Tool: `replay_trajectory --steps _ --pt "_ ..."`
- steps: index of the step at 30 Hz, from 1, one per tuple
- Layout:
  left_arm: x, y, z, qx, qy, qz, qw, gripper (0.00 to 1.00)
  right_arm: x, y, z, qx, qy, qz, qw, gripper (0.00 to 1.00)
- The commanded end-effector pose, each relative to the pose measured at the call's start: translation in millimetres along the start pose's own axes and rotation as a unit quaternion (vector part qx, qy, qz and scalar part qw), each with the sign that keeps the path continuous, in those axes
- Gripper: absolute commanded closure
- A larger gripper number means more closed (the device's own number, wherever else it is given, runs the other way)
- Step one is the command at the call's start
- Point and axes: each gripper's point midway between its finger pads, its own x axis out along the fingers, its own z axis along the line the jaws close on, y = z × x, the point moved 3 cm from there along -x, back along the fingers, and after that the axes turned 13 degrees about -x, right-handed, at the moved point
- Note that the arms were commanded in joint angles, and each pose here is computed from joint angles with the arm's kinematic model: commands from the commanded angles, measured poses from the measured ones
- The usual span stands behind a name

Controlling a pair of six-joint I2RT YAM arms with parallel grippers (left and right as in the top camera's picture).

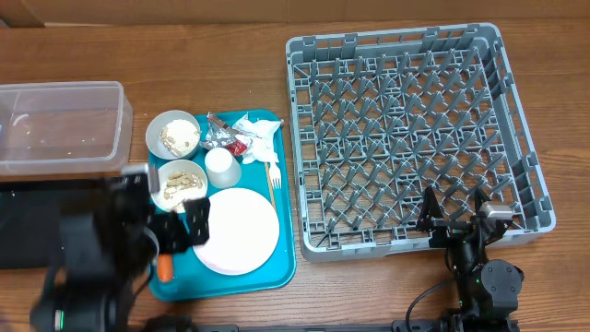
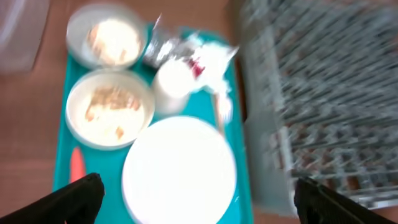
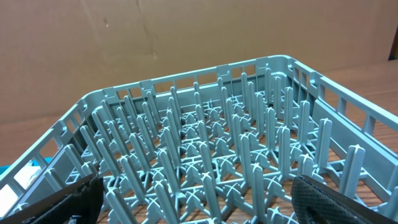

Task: Sort waste into correct bins and load items into the dishwasher rack
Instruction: 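Grasp the rim of the white peanut-shell bowl with the left gripper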

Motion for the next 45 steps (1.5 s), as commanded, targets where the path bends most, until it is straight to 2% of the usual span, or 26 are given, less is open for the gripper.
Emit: replay_trajectory --steps 1,5,9,12,17,23,28,34,45 --pt "26 -10 19 -0.011 -0.092 0.069 0.993 0.0 0 -1 -1 -0.002 0.001 -0.005 1.0 0.0" --pt "65 -20 30 -0.04 -0.144 0.147 0.978 0.0 0 -1 -1 -0.002 0.001 -0.005 1.0 0.0" --pt "98 -6 45 -0.043 -0.174 0.231 0.956 0.0 0 -1 -1 -0.002 0.001 -0.005 1.0 0.0" --pt "115 -2 50 -0.044 -0.181 0.259 0.948 0.0 0 -1 -1 -0.002 0.001 -0.005 1.0 0.0" --pt "134 -7 54 -0.023 -0.196 0.254 0.947 0.0 0 -1 -1 -0.002 0.001 -0.005 1.0 0.0" --pt "155 -7 44 0.047 -0.185 0.254 0.948 0.0 0 -1 -1 -0.002 0.001 -0.005 1.0 0.0" --pt "166 -2 48 0.107 -0.241 0.251 0.931 0.0 0 -1 -1 -0.002 0.001 -0.005 1.0 0.0" --pt "179 7 50 0.126 -0.238 0.281 0.921 0.0 0 -1 -1 -0.002 0.001 -0.005 1.0 0.0" --pt "201 26 60 0.146 -0.216 0.284 0.923 0.0 0 -1 -1 -0.002 0.001 -0.005 1.0 0.0"
